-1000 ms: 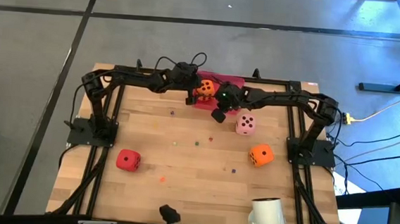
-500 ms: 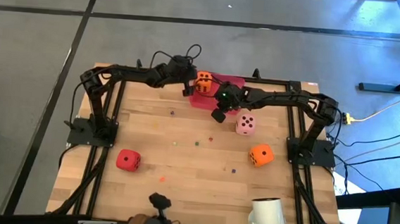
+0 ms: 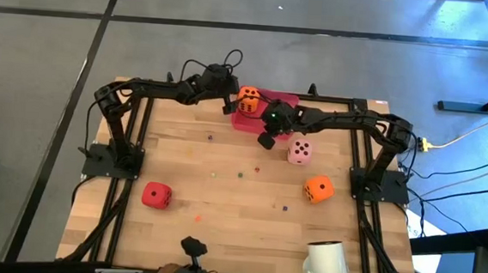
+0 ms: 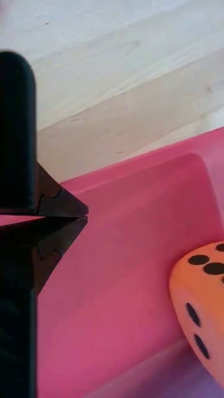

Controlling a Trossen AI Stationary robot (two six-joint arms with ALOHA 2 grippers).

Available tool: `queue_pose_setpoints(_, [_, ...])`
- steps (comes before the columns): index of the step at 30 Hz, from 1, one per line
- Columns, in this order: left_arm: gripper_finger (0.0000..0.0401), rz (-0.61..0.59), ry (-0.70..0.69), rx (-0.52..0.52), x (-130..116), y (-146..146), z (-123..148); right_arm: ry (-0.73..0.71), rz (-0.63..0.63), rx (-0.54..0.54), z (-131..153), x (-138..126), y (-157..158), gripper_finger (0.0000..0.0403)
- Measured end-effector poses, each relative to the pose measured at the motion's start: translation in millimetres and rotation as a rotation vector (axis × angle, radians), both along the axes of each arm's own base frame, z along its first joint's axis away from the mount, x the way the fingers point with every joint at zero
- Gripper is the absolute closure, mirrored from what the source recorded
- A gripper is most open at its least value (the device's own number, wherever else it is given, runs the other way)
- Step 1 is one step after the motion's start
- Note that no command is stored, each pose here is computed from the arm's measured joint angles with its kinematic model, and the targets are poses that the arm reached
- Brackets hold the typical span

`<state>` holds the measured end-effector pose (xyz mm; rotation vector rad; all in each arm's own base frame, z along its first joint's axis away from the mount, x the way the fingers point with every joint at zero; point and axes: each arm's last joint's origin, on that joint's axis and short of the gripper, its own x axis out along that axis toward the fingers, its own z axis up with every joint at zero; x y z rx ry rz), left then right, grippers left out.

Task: Pick & Place Dice
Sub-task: Put the top large orange die into the red bin, then put the large red die into the red bin

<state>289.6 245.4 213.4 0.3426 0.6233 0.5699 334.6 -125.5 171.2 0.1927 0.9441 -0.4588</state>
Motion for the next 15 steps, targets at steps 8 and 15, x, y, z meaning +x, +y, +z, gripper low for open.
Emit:
queue_pose_setpoints(8, [0.0001, -0.030, -0.036, -0.020, -10.5, -28.8, 41.6, 0.006, -0.034, -0.089, 3.4, 0.2, -2.7, 0.0398])
queue_pose_setpoints(15, [0.0001, -0.051, 0.019, -0.183, -46.7, -63.2, 74.2, -0.052, 0.023, -0.138, 28.9, -3.0, 6.8, 0.0398])
